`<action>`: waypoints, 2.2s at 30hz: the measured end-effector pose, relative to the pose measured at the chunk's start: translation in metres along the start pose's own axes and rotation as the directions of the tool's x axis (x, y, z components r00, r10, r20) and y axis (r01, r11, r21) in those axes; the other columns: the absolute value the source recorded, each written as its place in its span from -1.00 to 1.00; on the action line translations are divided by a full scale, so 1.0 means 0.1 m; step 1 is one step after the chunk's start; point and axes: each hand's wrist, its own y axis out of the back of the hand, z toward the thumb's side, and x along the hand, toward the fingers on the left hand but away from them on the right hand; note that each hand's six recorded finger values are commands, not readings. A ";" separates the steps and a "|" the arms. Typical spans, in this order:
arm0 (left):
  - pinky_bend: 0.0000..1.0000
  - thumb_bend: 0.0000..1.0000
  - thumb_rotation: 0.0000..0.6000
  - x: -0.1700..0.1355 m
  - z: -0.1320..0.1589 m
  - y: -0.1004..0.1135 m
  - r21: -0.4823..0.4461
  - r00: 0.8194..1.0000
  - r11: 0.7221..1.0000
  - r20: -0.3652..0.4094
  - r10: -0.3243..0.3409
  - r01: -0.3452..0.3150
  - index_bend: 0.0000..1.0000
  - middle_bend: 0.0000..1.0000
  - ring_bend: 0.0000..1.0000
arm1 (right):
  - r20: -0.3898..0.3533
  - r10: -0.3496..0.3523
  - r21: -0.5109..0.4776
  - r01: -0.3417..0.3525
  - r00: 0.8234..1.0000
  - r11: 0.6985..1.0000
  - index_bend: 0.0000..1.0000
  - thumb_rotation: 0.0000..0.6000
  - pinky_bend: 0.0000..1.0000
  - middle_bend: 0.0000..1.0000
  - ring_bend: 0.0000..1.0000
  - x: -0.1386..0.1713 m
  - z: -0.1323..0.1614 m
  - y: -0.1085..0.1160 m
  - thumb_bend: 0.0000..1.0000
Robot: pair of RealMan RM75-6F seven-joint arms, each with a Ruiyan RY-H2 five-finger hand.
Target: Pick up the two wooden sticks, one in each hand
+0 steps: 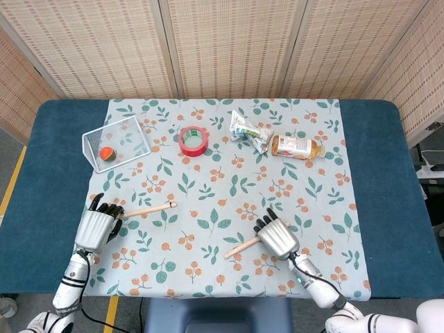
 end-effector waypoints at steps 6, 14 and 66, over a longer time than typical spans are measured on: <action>-0.59 0.06 1.00 0.01 -0.02 -0.02 0.002 1.000 1.000 -0.008 -0.008 0.008 0.70 0.71 -0.04 | 0.002 -0.007 -0.010 0.007 1.000 1.000 0.95 1.00 -0.43 0.75 0.31 0.02 0.01 0.00 -0.25; -0.59 0.06 1.00 0.01 -0.03 -0.03 0.006 1.000 1.000 -0.009 -0.017 0.017 0.71 0.72 -0.03 | -0.008 -0.066 -0.002 0.066 0.998 0.998 1.00 1.00 -0.42 0.81 0.35 0.03 0.03 0.11 -0.25; -0.55 0.06 1.00 0.45 0.75 0.69 -0.357 0.993 0.927 0.076 -0.090 0.111 0.73 0.73 0.03 | 0.139 -0.327 -0.547 0.348 0.935 0.761 1.00 1.00 -0.35 0.95 0.46 -0.91 0.54 1.48 -0.25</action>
